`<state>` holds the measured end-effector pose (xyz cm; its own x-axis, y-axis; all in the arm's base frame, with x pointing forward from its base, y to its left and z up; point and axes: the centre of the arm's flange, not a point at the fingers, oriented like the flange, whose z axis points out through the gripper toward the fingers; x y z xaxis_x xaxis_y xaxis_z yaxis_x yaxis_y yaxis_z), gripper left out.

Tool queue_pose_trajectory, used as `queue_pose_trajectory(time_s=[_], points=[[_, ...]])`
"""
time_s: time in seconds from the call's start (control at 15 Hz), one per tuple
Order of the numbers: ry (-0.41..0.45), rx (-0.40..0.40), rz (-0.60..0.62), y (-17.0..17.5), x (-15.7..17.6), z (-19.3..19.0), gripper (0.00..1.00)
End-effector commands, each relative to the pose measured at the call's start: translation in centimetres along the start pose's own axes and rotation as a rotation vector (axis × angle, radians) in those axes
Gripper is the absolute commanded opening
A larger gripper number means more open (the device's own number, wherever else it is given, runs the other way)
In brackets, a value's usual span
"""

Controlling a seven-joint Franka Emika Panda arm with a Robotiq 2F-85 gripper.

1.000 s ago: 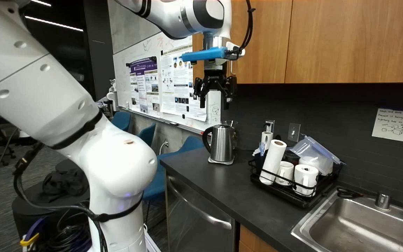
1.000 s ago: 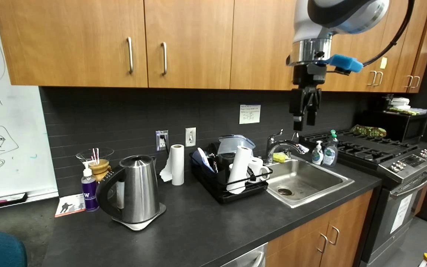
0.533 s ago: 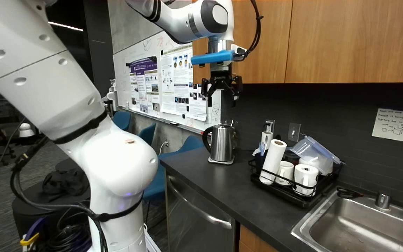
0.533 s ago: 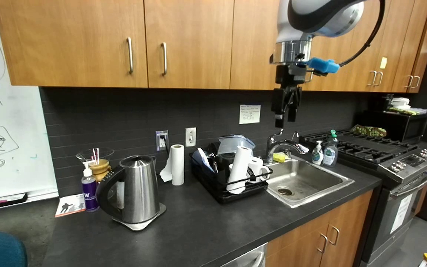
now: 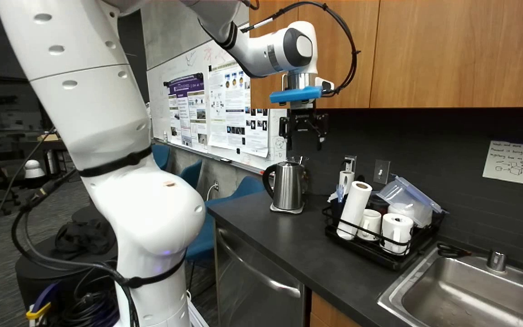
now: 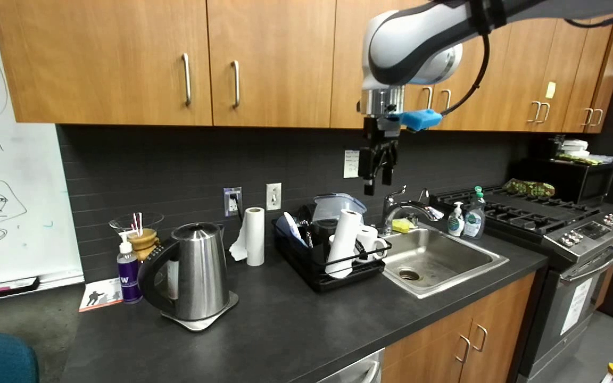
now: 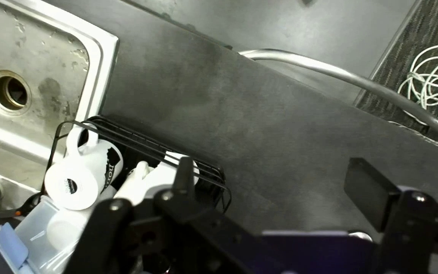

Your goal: Put the tissue roll on the counter

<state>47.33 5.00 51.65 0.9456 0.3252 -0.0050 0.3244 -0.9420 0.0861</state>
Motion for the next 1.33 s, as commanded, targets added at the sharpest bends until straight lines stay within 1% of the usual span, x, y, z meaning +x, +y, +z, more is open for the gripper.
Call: queue_pose_trajectory(time_s=[0.0, 0.27, 0.47, 1.0, 1.27], points=[[-0.004, -0.031, -0.011, 2.0, 3.0, -0.3, 1.00], [-0.021, -0.087, 0.005, 3.8, 4.2, 0.7, 1.00], [-0.040, -0.112, 0.005, 4.7, 5.0, 2.1, 1.00], [-0.046, -0.107, -0.007, 4.4, 8.4, 6.8, 1.00], [-0.039, -0.141, -0.016, 4.7, 9.2, 8.0, 1.00]])
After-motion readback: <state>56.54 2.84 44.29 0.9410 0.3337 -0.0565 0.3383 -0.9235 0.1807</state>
